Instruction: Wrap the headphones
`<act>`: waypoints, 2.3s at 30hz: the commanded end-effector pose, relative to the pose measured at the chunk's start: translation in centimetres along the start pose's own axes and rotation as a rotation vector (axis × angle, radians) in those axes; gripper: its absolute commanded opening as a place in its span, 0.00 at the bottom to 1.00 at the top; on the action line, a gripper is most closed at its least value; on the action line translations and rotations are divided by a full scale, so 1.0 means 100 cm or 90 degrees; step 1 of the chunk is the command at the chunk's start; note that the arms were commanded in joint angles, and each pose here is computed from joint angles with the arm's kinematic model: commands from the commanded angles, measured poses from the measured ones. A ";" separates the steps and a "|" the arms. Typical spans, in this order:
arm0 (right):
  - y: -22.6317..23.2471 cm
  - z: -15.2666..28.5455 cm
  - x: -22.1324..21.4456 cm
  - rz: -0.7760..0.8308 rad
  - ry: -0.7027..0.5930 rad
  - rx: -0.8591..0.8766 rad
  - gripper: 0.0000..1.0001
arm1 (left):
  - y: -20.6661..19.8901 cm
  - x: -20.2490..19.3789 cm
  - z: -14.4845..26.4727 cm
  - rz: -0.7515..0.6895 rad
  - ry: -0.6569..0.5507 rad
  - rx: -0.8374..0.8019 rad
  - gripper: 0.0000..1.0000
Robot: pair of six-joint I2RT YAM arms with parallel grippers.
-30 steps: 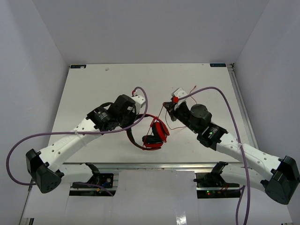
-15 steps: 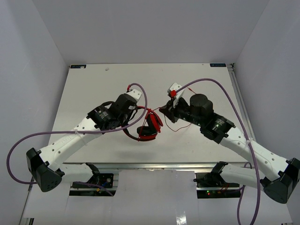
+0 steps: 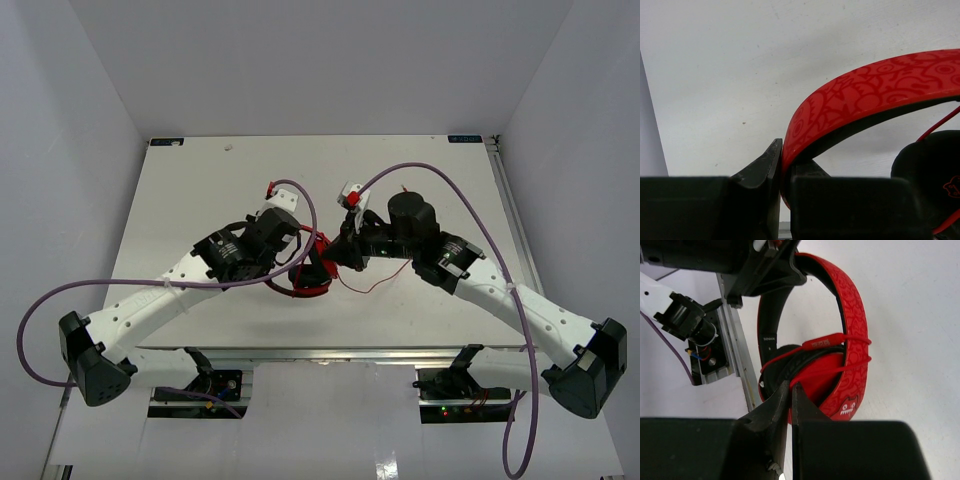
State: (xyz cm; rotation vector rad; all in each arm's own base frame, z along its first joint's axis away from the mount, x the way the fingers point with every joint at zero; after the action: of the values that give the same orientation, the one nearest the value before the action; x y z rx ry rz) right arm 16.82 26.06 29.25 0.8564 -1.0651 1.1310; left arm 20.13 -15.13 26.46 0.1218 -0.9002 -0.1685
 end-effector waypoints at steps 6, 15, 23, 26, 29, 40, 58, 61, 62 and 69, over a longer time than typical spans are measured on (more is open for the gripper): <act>0.015 -0.003 0.023 0.017 -0.103 0.088 0.10 | 0.000 0.015 0.003 0.151 -0.061 0.050 0.00; 0.017 -0.008 0.016 0.005 -0.121 0.102 0.12 | 0.000 0.024 0.014 0.224 -0.065 0.038 0.00; 0.015 -0.017 0.011 -0.008 -0.123 0.113 0.14 | -0.001 0.027 0.018 0.259 -0.067 0.026 0.00; 0.017 -0.020 0.007 -0.014 -0.124 0.130 0.14 | 0.000 0.030 0.021 0.279 -0.073 0.023 0.00; 0.018 -0.021 0.006 -0.016 -0.128 0.140 0.14 | 0.000 0.037 0.027 0.302 -0.081 0.014 0.00; 0.024 -0.016 0.000 -0.013 -0.144 0.143 0.12 | 0.003 0.056 0.044 0.367 -0.094 -0.008 0.00; 0.040 -0.017 0.033 -0.008 -0.186 0.127 0.08 | -0.010 0.052 0.032 0.390 -0.095 -0.031 0.00; 0.044 -0.022 0.045 -0.005 -0.190 0.135 0.08 | -0.014 0.049 0.026 0.383 -0.092 -0.028 0.00; 0.045 -0.023 0.048 -0.004 -0.191 0.136 0.08 | -0.015 0.048 0.025 0.382 -0.091 -0.027 0.00; 0.047 -0.034 0.061 0.000 -0.188 0.140 0.08 | -0.018 0.043 0.020 0.376 -0.097 -0.038 0.00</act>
State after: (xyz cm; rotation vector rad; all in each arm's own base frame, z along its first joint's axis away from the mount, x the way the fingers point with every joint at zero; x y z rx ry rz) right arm 15.39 30.88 31.93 1.1260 -1.2128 1.0790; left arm 19.70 -16.92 28.77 -0.0921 -0.9338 0.2404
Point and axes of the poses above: each gripper's point midway between its finger pads, its own z axis back along the fingers, its own y axis along the line the jaws close on, x = y × z, the point moved 7 cm from there along z, back along the fingers, and after that the axes turned 12 degrees about z, right-handed, at the moved point
